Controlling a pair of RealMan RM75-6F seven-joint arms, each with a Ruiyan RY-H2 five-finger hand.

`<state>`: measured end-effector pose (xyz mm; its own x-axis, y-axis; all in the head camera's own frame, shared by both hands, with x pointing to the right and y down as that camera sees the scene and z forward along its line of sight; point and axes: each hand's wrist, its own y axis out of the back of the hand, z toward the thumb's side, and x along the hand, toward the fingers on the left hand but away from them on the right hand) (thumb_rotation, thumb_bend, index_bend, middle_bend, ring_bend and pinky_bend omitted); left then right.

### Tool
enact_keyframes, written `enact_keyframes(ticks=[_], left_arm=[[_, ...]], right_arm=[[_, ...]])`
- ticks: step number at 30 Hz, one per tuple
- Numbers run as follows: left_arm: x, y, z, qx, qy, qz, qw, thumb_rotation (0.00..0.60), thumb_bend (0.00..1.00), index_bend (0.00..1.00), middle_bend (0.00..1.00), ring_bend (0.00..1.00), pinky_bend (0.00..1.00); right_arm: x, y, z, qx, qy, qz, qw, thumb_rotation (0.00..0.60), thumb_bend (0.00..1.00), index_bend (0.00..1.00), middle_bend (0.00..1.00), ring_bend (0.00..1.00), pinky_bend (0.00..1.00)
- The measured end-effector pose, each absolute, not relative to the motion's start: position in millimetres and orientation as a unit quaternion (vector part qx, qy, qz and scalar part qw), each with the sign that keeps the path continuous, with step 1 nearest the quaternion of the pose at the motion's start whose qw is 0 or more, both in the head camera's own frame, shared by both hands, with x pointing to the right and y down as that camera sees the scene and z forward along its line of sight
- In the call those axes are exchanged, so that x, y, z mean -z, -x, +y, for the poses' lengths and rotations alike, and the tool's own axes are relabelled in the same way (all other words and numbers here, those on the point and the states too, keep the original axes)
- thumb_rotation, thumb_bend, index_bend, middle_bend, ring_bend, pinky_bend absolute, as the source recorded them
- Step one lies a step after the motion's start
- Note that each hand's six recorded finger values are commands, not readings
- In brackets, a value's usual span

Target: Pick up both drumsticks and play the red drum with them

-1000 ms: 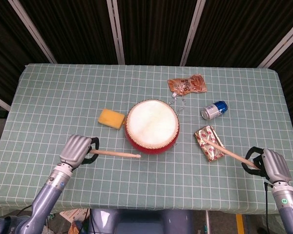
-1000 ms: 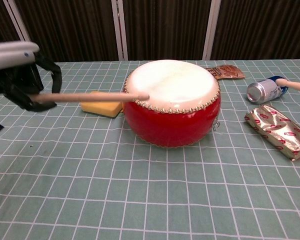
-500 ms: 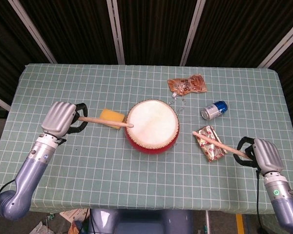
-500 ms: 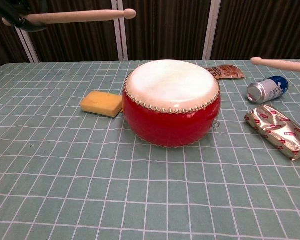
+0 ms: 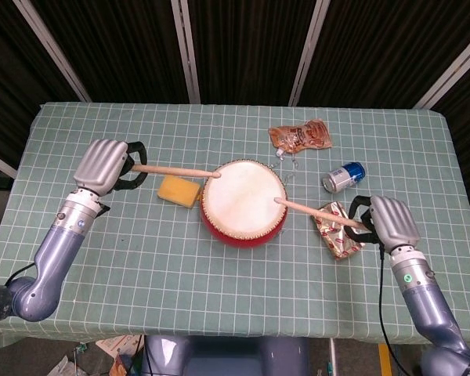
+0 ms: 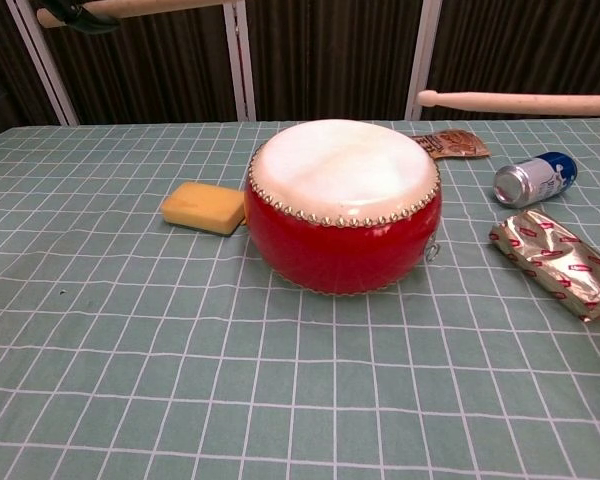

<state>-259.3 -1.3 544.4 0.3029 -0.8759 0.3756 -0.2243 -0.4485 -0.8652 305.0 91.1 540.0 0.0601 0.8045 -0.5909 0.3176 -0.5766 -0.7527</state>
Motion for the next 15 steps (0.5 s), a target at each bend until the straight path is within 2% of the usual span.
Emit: enact_keyframes(ticks=[10, 15], left_arm=[[-535, 266, -15, 0.429, 0.729, 0.394, 0.361, 0.600, 0.50, 0.77, 1.00, 1.00, 1.00], [-536, 274, -17, 0.425, 0.731, 0.391, 0.363, 0.600, 0.50, 0.77, 1.00, 1.00, 1.00]], right_arm=[[-495, -284, 41, -0.472, 0.699, -0.491, 0.218, 0.600, 0.58, 0.98, 1.00, 1.00, 1.00], [-504, -275, 37, -0.468, 0.706, -0.490, 0.208, 0.600, 0.58, 0.98, 1.00, 1.00, 1.00]])
